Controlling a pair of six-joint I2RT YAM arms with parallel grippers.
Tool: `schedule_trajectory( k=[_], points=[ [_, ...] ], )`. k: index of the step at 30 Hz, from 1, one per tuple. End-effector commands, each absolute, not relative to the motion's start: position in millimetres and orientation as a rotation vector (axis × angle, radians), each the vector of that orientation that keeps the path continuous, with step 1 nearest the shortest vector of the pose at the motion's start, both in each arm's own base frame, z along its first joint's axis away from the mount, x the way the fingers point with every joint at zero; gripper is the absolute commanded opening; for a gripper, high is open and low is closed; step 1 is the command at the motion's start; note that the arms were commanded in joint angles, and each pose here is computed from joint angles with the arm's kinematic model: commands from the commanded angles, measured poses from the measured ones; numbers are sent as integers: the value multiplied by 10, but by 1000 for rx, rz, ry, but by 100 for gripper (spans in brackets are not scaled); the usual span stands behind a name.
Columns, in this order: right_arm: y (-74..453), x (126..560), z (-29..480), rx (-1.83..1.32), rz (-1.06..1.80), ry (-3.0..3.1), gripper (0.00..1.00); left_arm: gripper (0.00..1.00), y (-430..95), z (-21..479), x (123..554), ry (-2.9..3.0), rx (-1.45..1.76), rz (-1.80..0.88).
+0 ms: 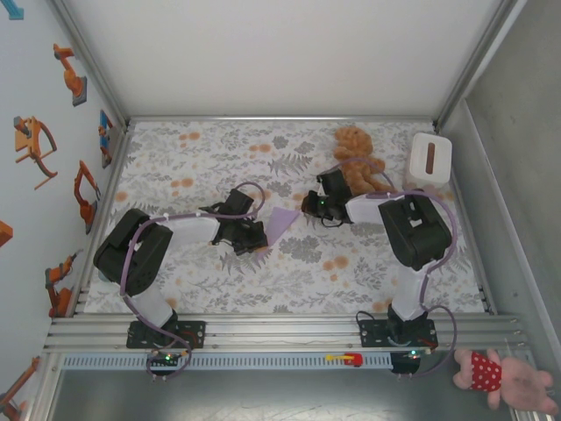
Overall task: Fold a paper plane with a square sheet of paper (pick it up from the middle)
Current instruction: Fold the wing for the fifth time at the center of the table, then turn over the paper plane at the center of the table.
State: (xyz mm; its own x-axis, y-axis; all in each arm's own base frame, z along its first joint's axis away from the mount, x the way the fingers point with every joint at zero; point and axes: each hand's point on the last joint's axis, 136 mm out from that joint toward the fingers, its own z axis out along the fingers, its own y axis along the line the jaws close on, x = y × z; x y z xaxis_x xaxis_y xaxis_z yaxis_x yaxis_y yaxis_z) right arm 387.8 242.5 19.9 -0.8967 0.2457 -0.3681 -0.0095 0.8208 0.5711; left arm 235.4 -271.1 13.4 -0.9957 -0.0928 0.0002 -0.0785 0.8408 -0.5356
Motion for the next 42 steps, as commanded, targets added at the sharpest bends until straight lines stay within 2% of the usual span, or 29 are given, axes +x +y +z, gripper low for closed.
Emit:
schedule_trajectory(
  k=[1, 5, 10, 11, 15, 17, 22, 26, 27, 29, 34, 42],
  points=[
    [2221, 3936, 352, 192, 698, 2551, 0, 4, -2714, 246, 2229, 3050, -91, -873],
    [2301, 3896, 559, 154, 763, 2533, 1, 12, -2790, 610, 2333, 2968, -60, -954],
    [2423, 3724, 797, 104, 778, 2542, 7, 41, -2579, 982, 2496, 2869, -82, -918],
    [2444, 3674, 835, 97, 766, 2548, 12, 45, -2496, 1026, 2526, 2853, -98, -895],
    [2528, 3460, 923, 75, 690, 2572, 43, 60, -2171, 1168, 2616, 2803, -118, -785],
    [2594, 3365, 928, 59, 651, 2608, 52, 68, -2012, 1213, 2659, 2774, -136, -725],
    [2765, 3138, 924, 39, 509, 2681, 64, 86, -1690, 1292, 2745, 2708, -191, -659],
    [2944, 3008, 899, 88, 446, 2726, 67, 98, -1489, 1325, 2806, 2658, -196, -599],
    [2982, 2986, 877, 111, 432, 2736, 67, 100, -1455, 1331, 2820, 2642, -195, -596],
    [3036, 2951, 851, 161, 401, 2741, 68, 96, -1423, 1342, 2833, 2621, -184, -600],
    [3051, 2897, 770, 279, 319, 2730, 68, 96, -1393, 1346, 2838, 2611, -202, -625],
    [3146, 2889, 594, 329, 261, 2772, 66, 96, -1391, 1356, 2826, 2603, -219, -658]
  ],
)
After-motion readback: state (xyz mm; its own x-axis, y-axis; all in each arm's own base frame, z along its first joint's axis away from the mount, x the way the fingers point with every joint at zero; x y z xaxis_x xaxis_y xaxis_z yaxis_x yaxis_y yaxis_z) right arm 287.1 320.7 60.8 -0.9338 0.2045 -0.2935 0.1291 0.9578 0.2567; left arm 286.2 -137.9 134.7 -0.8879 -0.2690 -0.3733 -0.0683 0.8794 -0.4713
